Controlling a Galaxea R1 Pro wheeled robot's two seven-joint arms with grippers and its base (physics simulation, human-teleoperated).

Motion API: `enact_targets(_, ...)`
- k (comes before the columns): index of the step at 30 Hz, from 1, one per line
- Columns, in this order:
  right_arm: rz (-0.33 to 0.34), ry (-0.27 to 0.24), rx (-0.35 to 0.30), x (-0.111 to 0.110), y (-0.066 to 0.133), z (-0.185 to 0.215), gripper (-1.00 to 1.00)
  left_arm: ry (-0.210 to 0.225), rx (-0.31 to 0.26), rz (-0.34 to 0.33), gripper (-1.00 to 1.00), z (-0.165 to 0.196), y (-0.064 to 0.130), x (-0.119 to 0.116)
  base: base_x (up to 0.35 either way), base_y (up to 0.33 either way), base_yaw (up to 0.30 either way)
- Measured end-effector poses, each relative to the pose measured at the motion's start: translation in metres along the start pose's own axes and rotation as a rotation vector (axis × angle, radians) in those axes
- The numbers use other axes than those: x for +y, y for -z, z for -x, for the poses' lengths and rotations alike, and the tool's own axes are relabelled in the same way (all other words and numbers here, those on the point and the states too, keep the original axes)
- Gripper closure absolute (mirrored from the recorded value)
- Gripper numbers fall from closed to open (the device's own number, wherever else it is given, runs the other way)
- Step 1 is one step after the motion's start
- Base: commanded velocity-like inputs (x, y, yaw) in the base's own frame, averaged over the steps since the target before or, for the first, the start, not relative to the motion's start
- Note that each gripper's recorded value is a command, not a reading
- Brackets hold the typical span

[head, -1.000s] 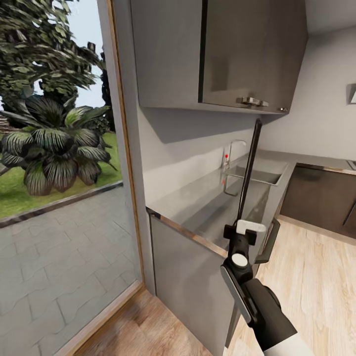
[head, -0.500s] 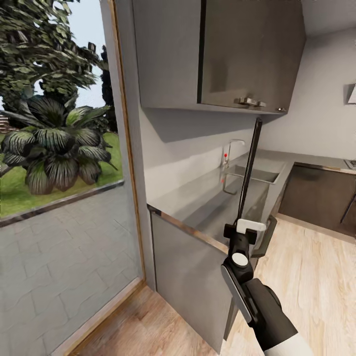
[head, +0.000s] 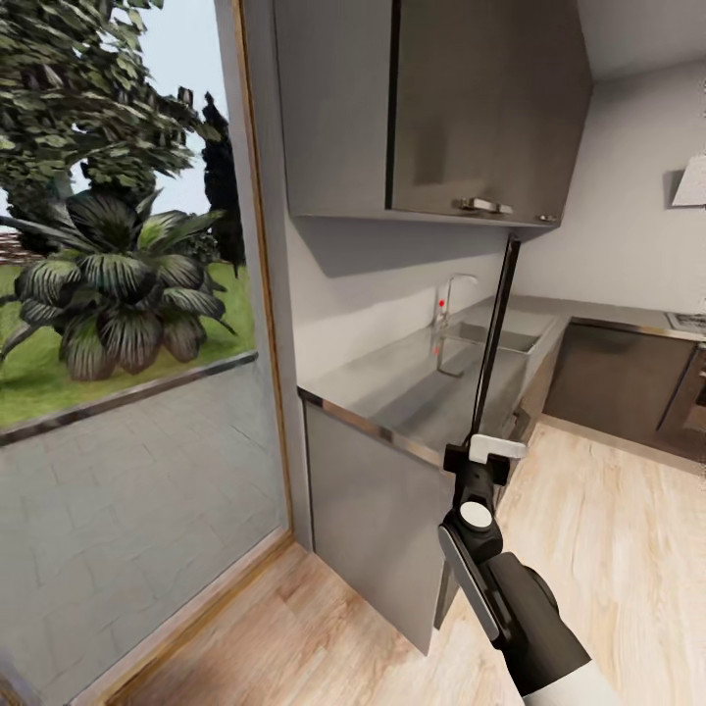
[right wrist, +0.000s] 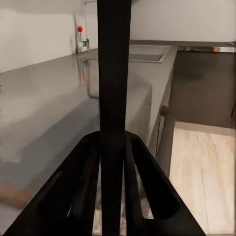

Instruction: Pick up the poster from the kitchen countertop and hang it on one of the wall nails in the kitchen.

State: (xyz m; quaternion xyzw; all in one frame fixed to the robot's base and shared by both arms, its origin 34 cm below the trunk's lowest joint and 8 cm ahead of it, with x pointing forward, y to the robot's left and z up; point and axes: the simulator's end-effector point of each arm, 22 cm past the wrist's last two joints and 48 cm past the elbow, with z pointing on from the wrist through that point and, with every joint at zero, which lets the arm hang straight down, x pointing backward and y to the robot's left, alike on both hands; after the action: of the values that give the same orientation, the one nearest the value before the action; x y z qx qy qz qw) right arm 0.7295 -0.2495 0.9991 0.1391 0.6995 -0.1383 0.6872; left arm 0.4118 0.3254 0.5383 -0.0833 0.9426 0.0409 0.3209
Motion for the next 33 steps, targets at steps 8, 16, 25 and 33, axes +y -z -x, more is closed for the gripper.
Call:
enact_targets(8,0.000,-0.001,-0.001,-0.0001,0.0000,0.0004,1.00,0.000,0.001,-0.001,-1.00,-0.0003,0.0000,-0.0001,-0.320,0.000,0.000)
enact_targets(16,0.000,-0.002,-0.002,0.0000,0.0001,0.0008,1.00,0.000,0.000,-0.001,-1.00,-0.0003,0.0000,-0.0006,-0.320,0.000,0.000)
enact_targets(25,0.001,-0.002,-0.002,0.0002,0.0001,0.0007,1.00,0.000,0.000,-0.001,-1.00,-0.0002,0.0000,-0.0004,-0.320,0.000,0.000)
enact_targets(33,0.001,0.000,-0.003,-0.0004,-0.0002,0.0007,1.00,0.001,0.001,-0.002,-1.00,-0.0004,0.0001,-0.0011,-0.320,0.000,0.000)
